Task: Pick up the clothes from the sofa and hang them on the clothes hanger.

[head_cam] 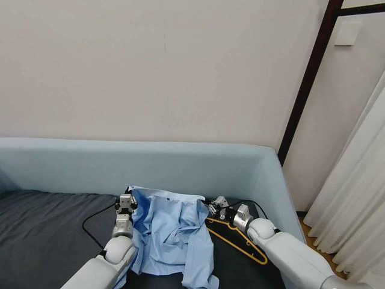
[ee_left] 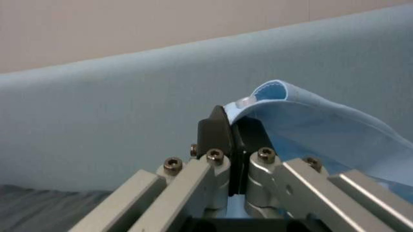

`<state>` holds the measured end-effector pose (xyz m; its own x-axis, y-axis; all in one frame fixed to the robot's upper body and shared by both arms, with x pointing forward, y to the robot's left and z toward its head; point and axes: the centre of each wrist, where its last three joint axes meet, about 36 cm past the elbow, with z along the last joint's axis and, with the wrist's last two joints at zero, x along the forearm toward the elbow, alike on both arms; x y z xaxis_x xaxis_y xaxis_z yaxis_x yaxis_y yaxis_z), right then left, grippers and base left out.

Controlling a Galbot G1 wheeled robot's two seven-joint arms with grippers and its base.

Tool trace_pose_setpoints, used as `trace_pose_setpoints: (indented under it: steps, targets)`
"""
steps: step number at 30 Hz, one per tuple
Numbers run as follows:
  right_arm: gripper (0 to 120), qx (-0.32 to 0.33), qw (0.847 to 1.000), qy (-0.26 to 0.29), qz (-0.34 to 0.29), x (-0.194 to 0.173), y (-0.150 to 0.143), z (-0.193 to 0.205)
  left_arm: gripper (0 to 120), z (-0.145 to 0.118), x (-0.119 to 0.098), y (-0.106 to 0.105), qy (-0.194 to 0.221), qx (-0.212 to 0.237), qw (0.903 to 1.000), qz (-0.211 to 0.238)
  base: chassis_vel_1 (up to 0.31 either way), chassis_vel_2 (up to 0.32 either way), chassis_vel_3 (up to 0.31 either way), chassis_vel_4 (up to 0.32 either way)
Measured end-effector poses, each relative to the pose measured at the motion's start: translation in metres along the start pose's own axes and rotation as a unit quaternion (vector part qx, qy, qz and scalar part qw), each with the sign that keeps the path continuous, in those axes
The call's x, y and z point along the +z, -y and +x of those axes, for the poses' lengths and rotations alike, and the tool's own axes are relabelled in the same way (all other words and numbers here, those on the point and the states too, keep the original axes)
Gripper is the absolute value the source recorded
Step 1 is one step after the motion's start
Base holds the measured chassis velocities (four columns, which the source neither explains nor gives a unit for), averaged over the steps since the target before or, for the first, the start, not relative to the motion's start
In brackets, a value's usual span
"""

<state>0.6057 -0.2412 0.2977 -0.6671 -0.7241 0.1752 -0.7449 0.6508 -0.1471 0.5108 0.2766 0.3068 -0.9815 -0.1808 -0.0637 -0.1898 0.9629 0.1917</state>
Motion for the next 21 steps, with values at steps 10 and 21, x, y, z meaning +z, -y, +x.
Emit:
trace_pose_setpoints:
  steps: [10,21]
  targets:
    - [46,0.004,1.0,-0.006,0.024,-0.001,-0.003,0.026,0,0.012,-0.003,0.0,-0.005,0.006,1.0,0.0,0.0,0.0,0.0,0.0]
    - [88,0.084,0.992,-0.093,-0.002,-0.012,-0.002,0.112,0,0.026,-0.002,-0.002,0.0,0.019,0.9998,-0.007,0.0,0.0,0.0,0.0]
